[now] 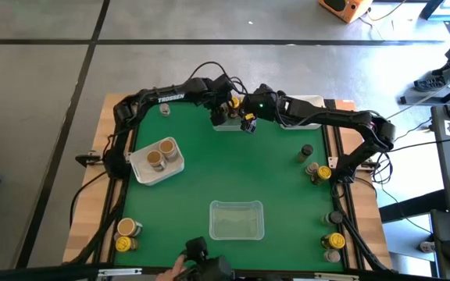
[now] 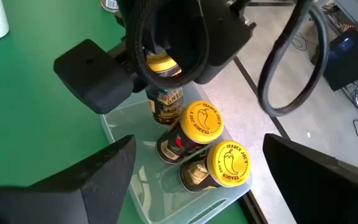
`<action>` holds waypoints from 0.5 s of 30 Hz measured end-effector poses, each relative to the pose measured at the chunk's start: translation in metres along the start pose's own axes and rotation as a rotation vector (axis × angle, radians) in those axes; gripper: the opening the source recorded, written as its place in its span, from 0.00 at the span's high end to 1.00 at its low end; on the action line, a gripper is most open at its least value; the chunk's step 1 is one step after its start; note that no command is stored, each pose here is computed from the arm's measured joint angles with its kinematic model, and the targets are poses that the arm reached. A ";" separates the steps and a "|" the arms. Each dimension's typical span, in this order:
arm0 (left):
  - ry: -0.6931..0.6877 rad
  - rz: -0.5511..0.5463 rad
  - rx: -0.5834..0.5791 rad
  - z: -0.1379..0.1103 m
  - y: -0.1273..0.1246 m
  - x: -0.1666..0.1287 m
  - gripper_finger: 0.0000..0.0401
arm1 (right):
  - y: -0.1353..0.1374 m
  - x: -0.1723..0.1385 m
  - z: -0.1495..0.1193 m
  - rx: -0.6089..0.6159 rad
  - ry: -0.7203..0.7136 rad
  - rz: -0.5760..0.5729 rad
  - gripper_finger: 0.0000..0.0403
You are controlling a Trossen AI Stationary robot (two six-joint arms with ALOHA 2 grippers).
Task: Sort spices by type
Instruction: Put the yellow spice bottle into the top transparent bin
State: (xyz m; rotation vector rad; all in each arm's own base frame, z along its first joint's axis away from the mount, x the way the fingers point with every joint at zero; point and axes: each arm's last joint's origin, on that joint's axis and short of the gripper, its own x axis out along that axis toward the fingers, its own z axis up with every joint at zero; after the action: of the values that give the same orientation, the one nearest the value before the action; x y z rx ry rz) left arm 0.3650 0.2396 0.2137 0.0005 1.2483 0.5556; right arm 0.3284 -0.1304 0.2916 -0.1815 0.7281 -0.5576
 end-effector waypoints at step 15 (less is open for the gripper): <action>-0.014 0.003 -0.040 0.002 0.000 0.001 0.45 | 0.000 0.000 0.000 0.000 -0.002 0.007 0.13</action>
State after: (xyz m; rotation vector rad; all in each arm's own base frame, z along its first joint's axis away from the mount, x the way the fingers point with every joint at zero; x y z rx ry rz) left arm 0.3667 0.2405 0.2130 -0.0271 1.2235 0.5816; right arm 0.3285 -0.1303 0.2916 -0.1792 0.7270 -0.5503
